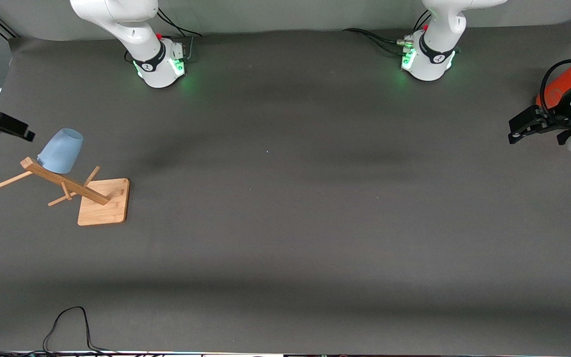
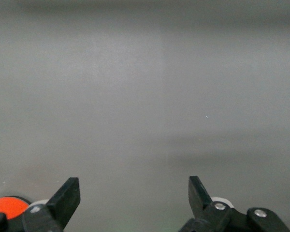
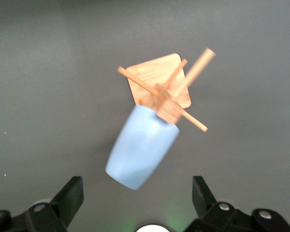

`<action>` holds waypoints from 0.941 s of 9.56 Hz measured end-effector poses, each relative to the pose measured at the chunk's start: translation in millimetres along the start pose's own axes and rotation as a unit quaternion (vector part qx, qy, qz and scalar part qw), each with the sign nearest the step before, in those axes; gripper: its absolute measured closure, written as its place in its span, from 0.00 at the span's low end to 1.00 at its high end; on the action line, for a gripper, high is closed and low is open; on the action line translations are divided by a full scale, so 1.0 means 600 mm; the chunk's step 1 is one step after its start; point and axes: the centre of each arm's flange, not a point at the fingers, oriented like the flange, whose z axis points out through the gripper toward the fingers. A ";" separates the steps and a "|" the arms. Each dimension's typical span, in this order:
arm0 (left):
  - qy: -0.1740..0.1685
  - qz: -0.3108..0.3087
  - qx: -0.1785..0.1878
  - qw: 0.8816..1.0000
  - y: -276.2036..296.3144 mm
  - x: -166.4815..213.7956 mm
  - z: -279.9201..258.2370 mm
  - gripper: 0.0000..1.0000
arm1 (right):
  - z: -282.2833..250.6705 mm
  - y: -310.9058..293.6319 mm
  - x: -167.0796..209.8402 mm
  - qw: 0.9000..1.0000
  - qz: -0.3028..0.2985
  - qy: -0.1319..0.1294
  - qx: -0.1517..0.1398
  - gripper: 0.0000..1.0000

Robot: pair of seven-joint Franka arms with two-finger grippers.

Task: Rotate and upright cup with both arms
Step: 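Grasp the light blue cup on the wooden mug tree with the right gripper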

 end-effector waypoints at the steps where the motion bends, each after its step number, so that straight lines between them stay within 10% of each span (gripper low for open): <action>1: 0.000 0.000 0.000 1.000 0.000 0.000 0.000 0.00 | 0.003 0.006 -0.009 1.000 0.002 -0.002 0.002 0.00; 9: 0.000 0.000 0.000 1.000 0.000 0.000 0.000 0.00 | 0.045 0.005 0.015 0.969 0.248 -0.012 0.004 0.00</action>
